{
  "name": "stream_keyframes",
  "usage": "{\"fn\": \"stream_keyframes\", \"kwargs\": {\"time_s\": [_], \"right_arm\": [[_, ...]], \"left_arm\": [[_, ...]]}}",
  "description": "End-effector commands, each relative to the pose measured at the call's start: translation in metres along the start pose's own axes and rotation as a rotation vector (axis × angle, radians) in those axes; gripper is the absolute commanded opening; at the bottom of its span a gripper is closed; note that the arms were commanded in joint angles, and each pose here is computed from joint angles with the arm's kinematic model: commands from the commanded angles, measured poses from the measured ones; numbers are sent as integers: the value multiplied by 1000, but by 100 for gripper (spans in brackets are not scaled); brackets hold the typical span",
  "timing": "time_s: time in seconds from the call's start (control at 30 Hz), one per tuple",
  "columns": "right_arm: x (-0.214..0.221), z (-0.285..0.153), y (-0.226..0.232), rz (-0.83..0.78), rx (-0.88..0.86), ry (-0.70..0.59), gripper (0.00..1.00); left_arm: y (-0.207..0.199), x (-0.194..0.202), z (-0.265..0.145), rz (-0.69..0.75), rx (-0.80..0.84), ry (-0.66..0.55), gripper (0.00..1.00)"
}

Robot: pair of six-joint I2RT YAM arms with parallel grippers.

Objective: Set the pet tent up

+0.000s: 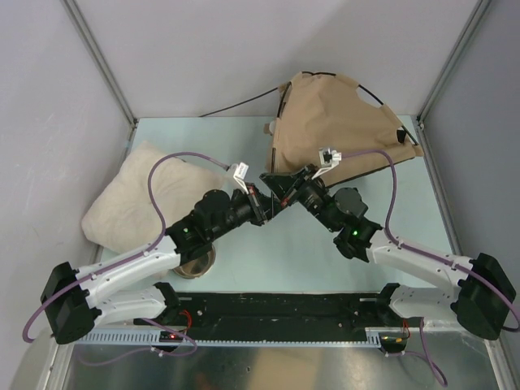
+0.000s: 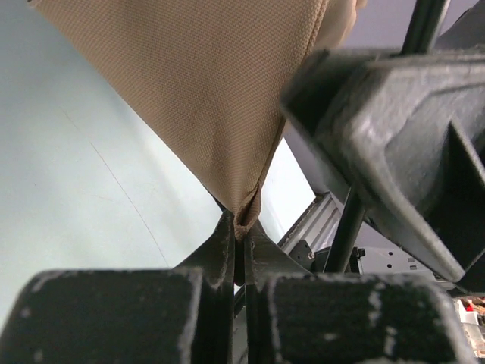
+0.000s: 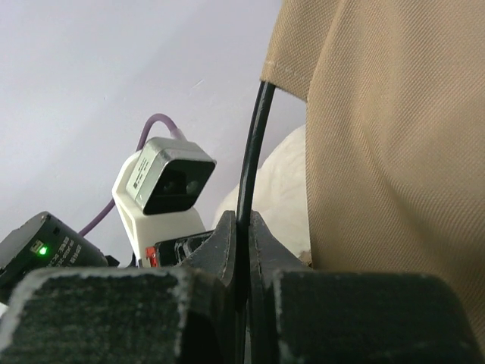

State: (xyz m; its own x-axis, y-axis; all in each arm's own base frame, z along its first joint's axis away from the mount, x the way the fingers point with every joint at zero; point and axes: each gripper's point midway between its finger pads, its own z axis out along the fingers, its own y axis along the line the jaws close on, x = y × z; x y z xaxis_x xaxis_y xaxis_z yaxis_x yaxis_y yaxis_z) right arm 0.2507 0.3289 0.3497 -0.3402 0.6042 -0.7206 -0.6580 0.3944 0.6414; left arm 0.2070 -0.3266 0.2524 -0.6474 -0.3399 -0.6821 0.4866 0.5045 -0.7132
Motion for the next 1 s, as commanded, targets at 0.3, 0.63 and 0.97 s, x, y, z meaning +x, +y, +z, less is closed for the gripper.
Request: {"fn": "stream_keyframes", "kwargs": {"time_s": [0.3,0.63,0.97], "right_arm": [[-148,12,28,3,-54,-517,0],[-102,11,22,-86,-8,-409,0],[-83,24,13,-107,16,-398,0]], "left_arm": [[39,120,-48,-110,-78,487,0],[29,81,-41,-241,-53,418,0],[20,81,-42,-269,-18,454,0]]}}
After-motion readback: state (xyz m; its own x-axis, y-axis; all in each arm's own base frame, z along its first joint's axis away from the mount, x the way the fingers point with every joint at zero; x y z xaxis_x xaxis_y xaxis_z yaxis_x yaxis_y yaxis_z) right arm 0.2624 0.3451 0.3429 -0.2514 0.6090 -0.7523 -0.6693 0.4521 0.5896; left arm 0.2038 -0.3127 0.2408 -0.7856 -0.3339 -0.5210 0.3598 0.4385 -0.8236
